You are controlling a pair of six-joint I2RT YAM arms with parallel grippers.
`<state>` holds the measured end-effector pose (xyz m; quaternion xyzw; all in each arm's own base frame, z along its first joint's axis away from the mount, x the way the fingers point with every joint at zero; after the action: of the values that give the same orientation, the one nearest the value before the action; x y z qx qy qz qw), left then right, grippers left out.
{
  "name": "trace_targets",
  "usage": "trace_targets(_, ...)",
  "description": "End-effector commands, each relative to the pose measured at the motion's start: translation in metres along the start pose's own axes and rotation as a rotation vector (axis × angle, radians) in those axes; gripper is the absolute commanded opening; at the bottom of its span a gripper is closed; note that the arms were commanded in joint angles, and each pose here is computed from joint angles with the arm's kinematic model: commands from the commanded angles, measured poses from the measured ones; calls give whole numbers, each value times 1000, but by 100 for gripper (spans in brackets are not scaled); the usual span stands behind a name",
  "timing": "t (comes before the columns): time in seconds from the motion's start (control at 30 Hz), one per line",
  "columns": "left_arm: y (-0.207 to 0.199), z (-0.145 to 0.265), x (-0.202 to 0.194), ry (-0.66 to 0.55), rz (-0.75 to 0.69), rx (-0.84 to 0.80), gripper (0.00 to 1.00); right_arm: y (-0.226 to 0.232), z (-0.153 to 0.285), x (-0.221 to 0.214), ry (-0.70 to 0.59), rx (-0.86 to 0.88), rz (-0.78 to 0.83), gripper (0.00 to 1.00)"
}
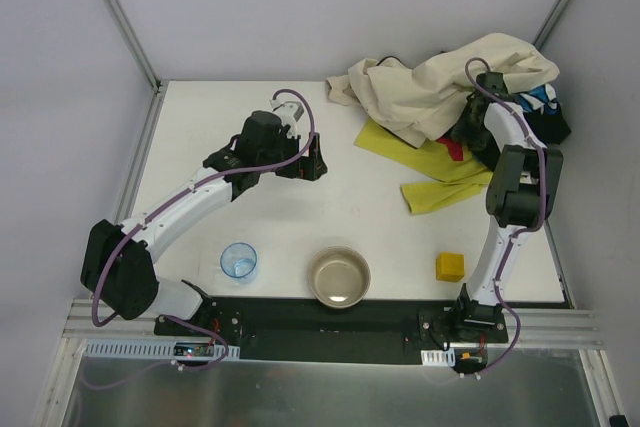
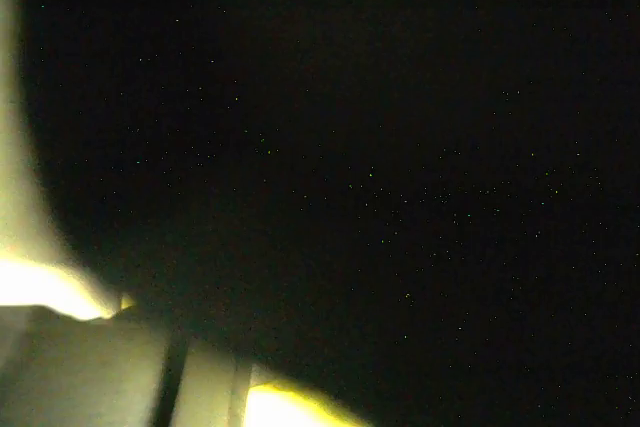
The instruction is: Pick out a specific cloth from the pile
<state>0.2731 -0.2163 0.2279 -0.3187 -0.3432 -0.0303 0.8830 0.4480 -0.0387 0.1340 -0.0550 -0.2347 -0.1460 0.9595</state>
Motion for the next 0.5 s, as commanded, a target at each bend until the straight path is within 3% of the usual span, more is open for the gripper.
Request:
trace_targets(0.0, -11, 9, 5, -39, 5, -43, 99, 6, 19, 10, -71, 71, 16, 59)
trace_targets(0.07, -11, 9, 4, -35, 5, -43, 99, 7, 12, 10, -54, 71, 19, 70)
trace_targets(0.17, -10, 9, 4, -39, 5, -38, 99, 10, -1, 10, -17, 74, 16, 74)
trace_targets(0.47, -7, 7, 3, -41, 7, -22, 99, 16, -38, 6, 94, 53, 6, 61)
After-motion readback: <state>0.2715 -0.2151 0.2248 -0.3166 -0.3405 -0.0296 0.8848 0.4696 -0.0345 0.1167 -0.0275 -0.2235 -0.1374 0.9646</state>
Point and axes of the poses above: each gripper's point midway between its finger pads, its own z axis back along the fingers, its own y axis along the line the jaws close on, x = y × z, the point moved 7 cm from there along z, back along the fingers, and after that the axes turned 11 degrees about z, right-handed, at the moved point
